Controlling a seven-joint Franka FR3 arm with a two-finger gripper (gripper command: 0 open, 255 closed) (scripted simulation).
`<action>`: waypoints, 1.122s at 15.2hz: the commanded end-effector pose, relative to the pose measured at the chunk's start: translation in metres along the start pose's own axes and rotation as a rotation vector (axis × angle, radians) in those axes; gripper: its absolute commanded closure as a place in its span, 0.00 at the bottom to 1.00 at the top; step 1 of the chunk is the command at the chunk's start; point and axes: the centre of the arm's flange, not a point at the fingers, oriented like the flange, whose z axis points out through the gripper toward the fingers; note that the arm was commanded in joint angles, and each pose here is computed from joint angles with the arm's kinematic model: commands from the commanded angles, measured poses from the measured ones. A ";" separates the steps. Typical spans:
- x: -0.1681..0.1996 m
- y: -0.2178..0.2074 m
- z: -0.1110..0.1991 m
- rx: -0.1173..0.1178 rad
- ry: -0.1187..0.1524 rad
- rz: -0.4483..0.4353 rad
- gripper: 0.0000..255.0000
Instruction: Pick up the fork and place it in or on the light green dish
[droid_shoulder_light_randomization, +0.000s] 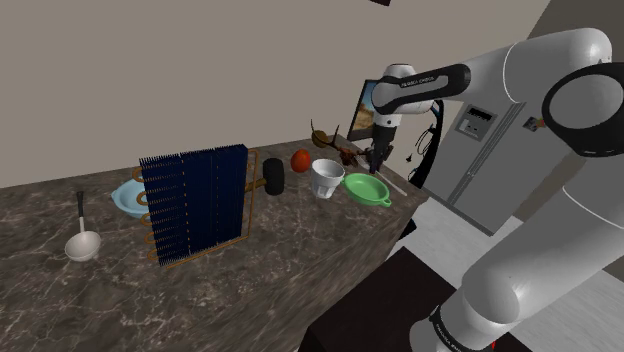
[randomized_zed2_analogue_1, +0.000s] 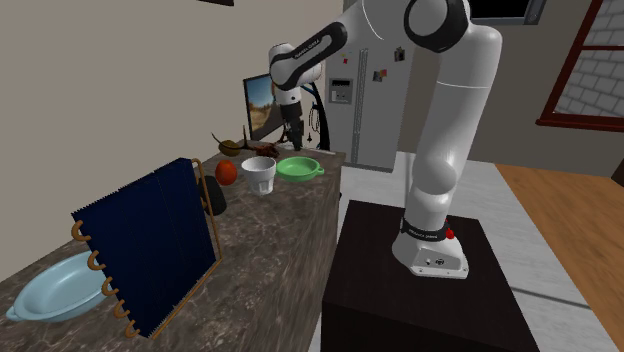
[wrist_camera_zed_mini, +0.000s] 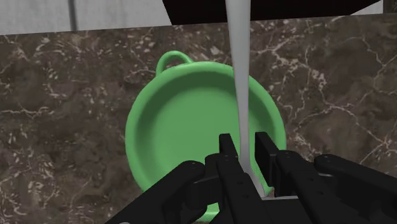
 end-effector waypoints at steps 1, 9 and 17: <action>-0.001 0.024 0.003 0.000 0.000 -0.002 1.00; 0.006 0.025 0.045 0.000 0.000 -0.002 1.00; 0.012 0.025 0.077 0.000 0.000 -0.002 1.00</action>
